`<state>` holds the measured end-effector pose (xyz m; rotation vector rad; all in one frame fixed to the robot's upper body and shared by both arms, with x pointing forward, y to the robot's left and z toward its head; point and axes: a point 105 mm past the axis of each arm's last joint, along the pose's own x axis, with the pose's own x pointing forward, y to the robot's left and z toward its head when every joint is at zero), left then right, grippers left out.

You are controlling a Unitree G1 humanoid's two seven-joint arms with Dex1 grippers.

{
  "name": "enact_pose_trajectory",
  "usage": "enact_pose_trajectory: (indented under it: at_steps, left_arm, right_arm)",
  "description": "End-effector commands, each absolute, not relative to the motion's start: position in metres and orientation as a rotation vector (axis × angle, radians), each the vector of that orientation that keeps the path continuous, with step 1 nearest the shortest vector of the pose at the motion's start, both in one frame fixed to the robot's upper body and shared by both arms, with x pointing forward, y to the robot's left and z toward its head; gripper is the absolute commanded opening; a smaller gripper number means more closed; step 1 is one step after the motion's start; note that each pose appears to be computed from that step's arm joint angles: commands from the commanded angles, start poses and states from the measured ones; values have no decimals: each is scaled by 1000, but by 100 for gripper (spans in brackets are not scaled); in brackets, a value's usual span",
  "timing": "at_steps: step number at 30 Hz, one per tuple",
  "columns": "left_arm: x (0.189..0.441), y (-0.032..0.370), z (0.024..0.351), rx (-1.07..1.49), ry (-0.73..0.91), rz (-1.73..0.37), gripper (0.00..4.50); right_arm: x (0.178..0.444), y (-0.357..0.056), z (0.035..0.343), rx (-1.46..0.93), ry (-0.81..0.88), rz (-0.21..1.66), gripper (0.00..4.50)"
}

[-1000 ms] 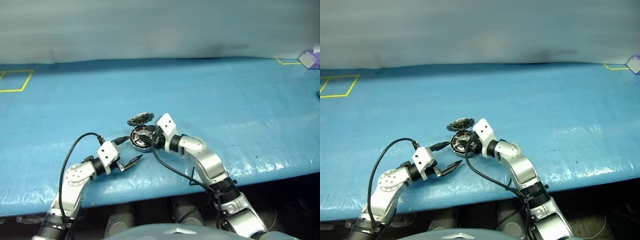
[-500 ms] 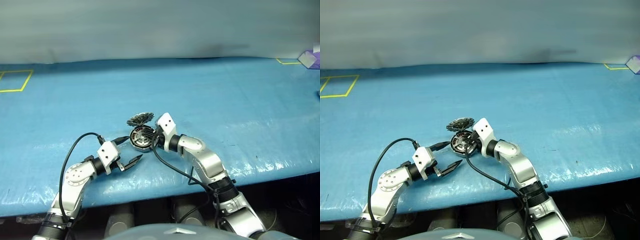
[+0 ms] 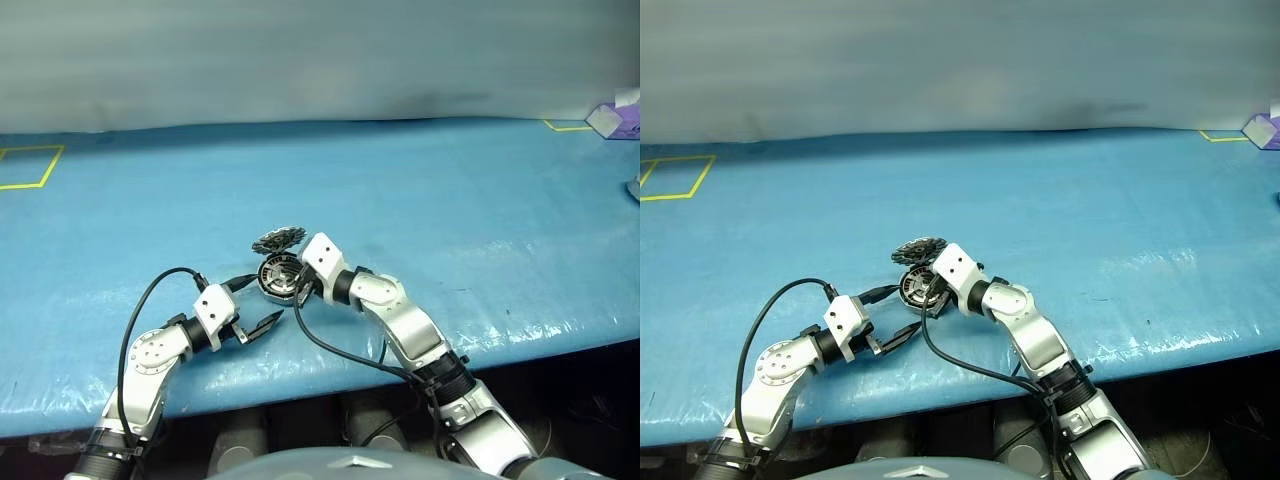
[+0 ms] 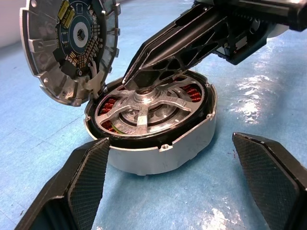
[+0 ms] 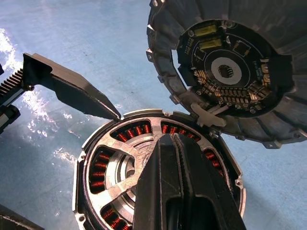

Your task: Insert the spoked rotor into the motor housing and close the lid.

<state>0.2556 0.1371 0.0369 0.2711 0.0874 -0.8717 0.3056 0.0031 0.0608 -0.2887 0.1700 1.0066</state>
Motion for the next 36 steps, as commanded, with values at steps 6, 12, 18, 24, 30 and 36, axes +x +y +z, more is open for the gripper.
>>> enact_pose_trajectory:
  at_steps: [6,12,18,24,30,36]
  left_arm:
    - [253,141,49,247,82,-890,447]
    - [255,142,52,245,77,-885,447]
    - [256,141,54,241,80,-886,447]
    - [257,141,55,247,82,-884,447]
    - [257,139,55,249,81,-886,447]
    - [257,137,56,254,71,-879,447]
  right_arm:
    - [292,3,44,-338,168,1069,4]
    - [302,8,77,-226,21,1021,4]
    - [303,1,100,-230,-40,1032,4]
    - [303,-25,106,-431,4,1061,4]
    - [306,-41,111,-627,37,1088,4]
    - [316,-47,110,-760,81,1072,60]
